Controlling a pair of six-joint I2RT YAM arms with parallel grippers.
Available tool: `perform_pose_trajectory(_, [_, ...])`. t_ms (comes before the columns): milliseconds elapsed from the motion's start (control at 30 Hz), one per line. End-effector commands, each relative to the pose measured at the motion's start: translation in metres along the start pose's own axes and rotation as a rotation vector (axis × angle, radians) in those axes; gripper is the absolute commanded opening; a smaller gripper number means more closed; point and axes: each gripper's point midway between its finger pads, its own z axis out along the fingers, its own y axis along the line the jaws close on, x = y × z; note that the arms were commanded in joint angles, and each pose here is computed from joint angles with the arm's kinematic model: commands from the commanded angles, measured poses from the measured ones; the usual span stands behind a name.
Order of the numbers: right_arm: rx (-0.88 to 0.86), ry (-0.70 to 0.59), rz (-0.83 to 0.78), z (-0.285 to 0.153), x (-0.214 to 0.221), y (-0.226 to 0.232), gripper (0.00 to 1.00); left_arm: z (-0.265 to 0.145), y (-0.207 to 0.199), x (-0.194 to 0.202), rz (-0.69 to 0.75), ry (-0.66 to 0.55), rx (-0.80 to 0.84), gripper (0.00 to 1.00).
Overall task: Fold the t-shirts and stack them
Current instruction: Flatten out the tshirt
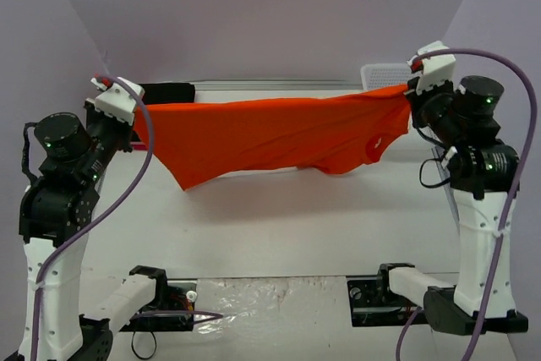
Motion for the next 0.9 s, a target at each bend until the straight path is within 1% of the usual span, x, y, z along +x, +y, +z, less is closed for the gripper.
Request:
perform_pose_trajectory(0, [0.082, -0.112, 0.023, -0.046, -0.023, -0.010, 0.00, -0.028, 0.018, -0.039, -0.035, -0.122, -0.073, 0.02])
perform_pose_trajectory(33, [0.100, -0.151, 0.027, -0.063, -0.030, -0.010, 0.00, -0.032, 0.019, -0.042, -0.038, -0.132, -0.077, 0.02])
perform_pose_trajectory(133, [0.142, -0.208, 0.030, -0.089, -0.041, -0.015, 0.00, -0.046, 0.022, -0.052, -0.047, -0.165, -0.085, 0.02])
perform_pose_trajectory(233, [0.170, -0.235, 0.032, -0.097, -0.050, -0.021, 0.00, -0.052, 0.027, -0.060, -0.042, -0.188, -0.103, 0.02])
perform_pose_trajectory(300, [0.194, -0.254, 0.035, -0.093, -0.059, -0.028, 0.00, -0.045, 0.033, -0.059, -0.039, -0.176, -0.132, 0.02])
perform_pose_trajectory(333, [0.194, -0.242, 0.043, -0.081, -0.059, -0.031, 0.00, -0.040, 0.037, -0.057, -0.028, -0.162, -0.154, 0.02])
perform_pose_trajectory(367, [0.194, -0.235, 0.039, -0.073, -0.059, -0.032, 0.00, -0.030, 0.039, -0.056, -0.021, -0.152, -0.157, 0.02])
perform_pose_trajectory(400, [0.188, -0.218, 0.036, -0.053, -0.057, -0.035, 0.00, -0.020, 0.038, -0.050, -0.017, -0.132, -0.153, 0.02])
perform_pose_trajectory(500, [0.184, -0.160, 0.035, -0.018, -0.048, -0.040, 0.00, 0.010, 0.039, -0.038, 0.001, -0.094, -0.161, 0.02])
perform_pose_trajectory(533, [0.174, -0.118, 0.042, 0.008, -0.039, -0.041, 0.00, 0.024, 0.036, -0.025, 0.005, -0.059, -0.157, 0.02])
perform_pose_trajectory(600, [0.157, -0.088, 0.045, 0.032, -0.032, -0.040, 0.00, 0.046, 0.038, -0.013, 0.001, -0.035, -0.179, 0.02])
perform_pose_trajectory(700, [0.117, -0.010, 0.053, 0.081, -0.009, -0.036, 0.00, 0.080, 0.033, 0.011, 0.000, 0.026, -0.172, 0.02])
perform_pose_trajectory(800, [0.097, 0.032, 0.063, 0.113, 0.002, -0.035, 0.00, 0.108, 0.031, 0.027, -0.003, 0.064, -0.165, 0.02])
perform_pose_trajectory(867, [0.100, 0.021, 0.066, 0.122, -0.006, -0.038, 0.00, 0.126, 0.032, 0.030, -0.005, 0.082, -0.162, 0.02])
